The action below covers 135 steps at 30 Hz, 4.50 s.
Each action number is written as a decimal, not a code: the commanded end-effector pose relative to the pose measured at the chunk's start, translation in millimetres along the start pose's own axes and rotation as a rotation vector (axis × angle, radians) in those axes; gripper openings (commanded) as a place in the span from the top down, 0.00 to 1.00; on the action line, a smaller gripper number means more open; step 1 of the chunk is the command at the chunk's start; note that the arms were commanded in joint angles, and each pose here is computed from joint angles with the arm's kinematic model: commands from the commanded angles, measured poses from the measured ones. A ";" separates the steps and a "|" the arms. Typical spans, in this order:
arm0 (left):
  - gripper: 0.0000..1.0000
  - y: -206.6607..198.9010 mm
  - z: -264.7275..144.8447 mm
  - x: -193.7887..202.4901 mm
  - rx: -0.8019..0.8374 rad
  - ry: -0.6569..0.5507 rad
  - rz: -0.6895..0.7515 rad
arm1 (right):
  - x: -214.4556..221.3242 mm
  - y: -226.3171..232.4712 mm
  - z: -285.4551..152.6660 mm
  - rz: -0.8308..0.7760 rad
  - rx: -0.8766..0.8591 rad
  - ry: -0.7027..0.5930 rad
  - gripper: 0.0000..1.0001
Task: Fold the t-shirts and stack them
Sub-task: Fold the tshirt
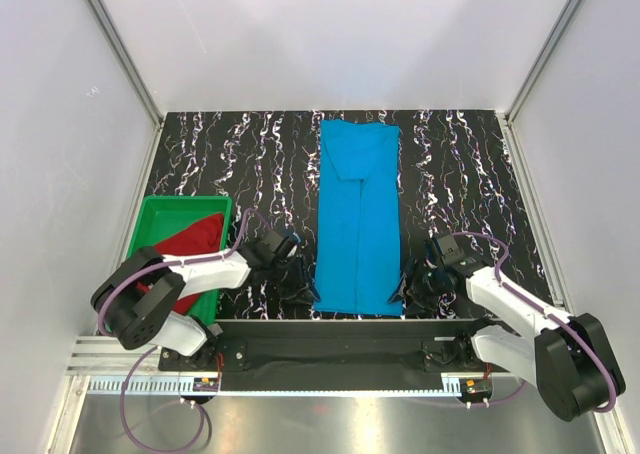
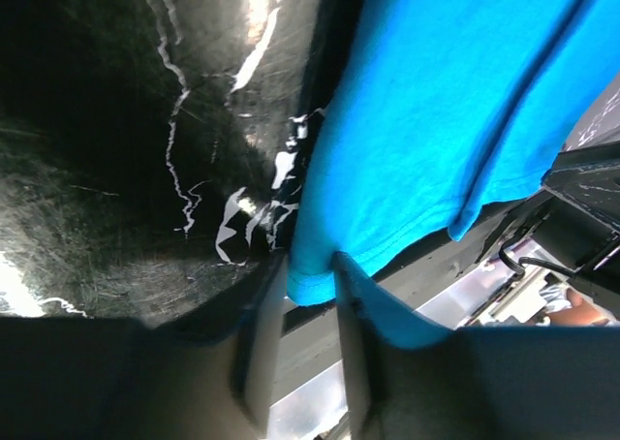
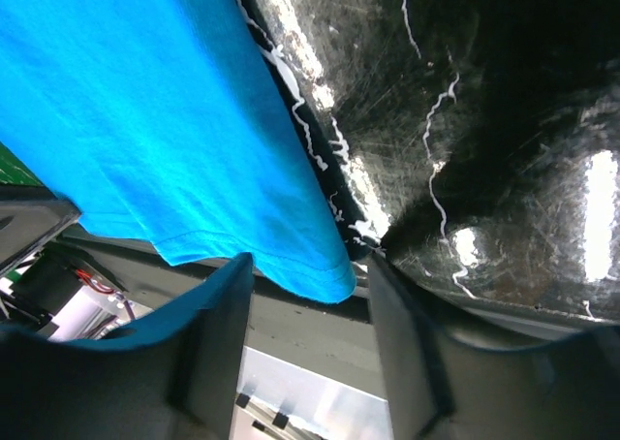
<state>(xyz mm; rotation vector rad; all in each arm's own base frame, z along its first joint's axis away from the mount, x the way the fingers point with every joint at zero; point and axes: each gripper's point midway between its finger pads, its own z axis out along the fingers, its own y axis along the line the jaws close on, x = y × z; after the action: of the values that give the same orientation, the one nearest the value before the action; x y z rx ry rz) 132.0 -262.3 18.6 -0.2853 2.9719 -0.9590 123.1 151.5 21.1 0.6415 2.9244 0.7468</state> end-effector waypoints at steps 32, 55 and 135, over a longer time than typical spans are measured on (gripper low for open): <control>1.00 19.8 -8.2 24.6 0.021 0.024 0.012 | 27.7 -2.7 -11.2 0.028 -0.090 0.046 1.00; 1.00 -114.6 -49.8 -209.7 0.216 -0.109 0.018 | -204.5 136.6 -42.8 -0.137 -0.139 -0.074 1.00; 0.81 -85.9 4.1 -180.2 0.218 -0.068 0.238 | -168.9 127.0 12.3 -0.177 -0.407 0.165 0.95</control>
<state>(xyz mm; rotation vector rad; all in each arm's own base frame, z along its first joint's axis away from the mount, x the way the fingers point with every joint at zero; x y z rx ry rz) 313.2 -303.5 56.4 0.0387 2.7784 -1.1917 323.2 185.7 55.6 0.4006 2.8156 1.3146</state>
